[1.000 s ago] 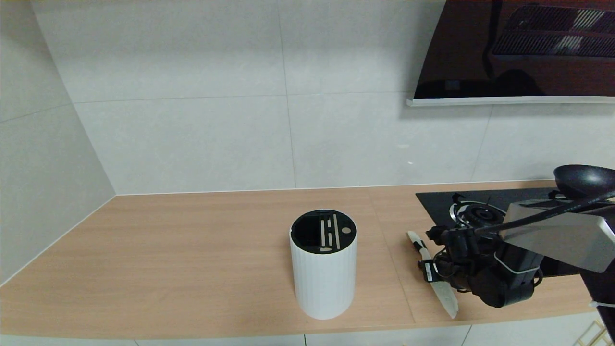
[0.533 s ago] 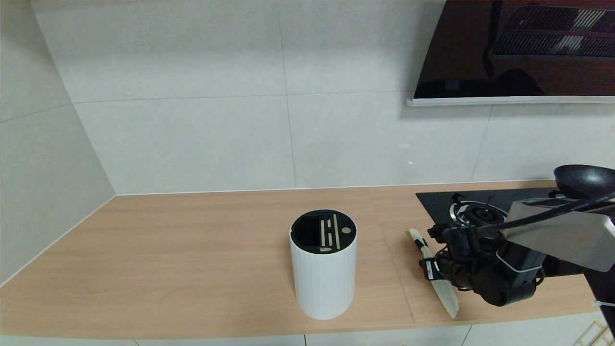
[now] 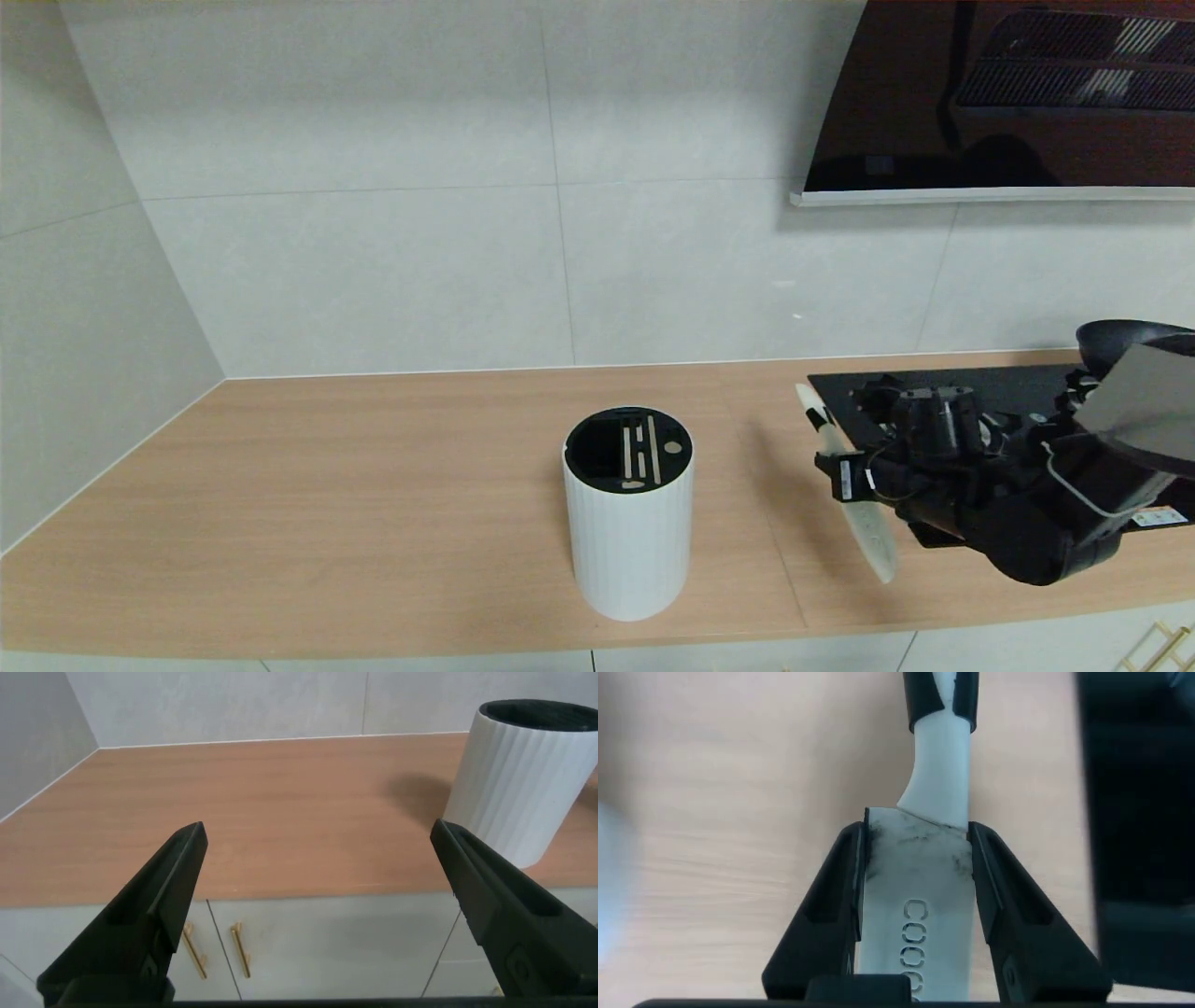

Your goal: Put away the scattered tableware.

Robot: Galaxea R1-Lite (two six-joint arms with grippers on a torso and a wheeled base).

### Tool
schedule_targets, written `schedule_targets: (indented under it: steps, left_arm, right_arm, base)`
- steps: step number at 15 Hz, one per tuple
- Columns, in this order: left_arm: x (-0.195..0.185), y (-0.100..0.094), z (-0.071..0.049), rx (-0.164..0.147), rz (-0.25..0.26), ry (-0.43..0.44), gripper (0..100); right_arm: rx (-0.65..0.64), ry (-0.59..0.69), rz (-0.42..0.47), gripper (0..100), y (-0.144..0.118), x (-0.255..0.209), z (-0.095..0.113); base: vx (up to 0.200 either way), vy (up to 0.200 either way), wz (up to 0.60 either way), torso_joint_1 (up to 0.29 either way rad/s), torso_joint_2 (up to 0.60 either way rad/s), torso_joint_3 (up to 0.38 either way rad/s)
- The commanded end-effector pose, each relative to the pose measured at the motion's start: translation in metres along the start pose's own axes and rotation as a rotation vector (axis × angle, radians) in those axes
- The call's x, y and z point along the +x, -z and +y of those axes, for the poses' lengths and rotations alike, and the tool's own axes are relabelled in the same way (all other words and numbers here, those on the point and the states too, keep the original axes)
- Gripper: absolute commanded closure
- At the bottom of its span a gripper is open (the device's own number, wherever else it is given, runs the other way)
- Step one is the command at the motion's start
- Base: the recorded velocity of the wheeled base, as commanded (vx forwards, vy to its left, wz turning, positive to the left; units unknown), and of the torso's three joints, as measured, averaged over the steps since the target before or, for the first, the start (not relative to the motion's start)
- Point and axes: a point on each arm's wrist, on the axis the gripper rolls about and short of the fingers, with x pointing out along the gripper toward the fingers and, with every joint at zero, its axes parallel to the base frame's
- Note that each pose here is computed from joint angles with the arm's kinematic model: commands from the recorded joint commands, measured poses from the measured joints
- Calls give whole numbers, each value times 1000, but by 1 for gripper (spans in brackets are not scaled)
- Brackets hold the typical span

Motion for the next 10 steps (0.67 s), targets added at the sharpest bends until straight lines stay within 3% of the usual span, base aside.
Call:
schedule_targets:
  steps: [1,2,3,4,5,6,7,8,10]
  left_arm:
    - [-5,-17,0,38,-59,11,0]
    - [-9,-30,0,42,-72,53,0]
    - [-9,-47,0,43,-47,110,0]
    - [-3,-80,-1,36,-1,199,0]
    - [5,-94,-1,30,38,241,0]
    - [36,-134,-3,16,114,364,0]
    - [50,-148,-3,9,132,405,0]
    - [88,-176,-5,-11,169,509,0]
    - [131,-186,-14,-43,224,626,0]
  right_arm:
    - [-18,-74,-152,100,-39,-57,20]
    - [-25,-82,-191,100,-52,-72,21]
    - [-32,-83,-214,100,-63,-84,21]
    - [-30,-89,-238,100,-81,-101,22]
    - [-30,-94,-246,100,-88,-106,22]
    - [-41,-147,-269,100,-108,-119,34]
    - [-44,-164,-276,100,-114,-123,40]
    - [-51,-194,-292,100,-126,-129,51]
    - [-58,-224,-324,100,-139,-133,63]
  base:
    - [0,0,0,0,0,0]
    - [0,0,0,0,0,0]
    - [0,0,0,0,0,0]
    - [0,0,0,0,0,0]
    - [0,0,0,0,0,0]
    - [0,0,0,0,0,0]
    - [0,0,0,0,0,0]
    - [0,0,0,0,0,0]
    - [0,0,0,0,0,0]
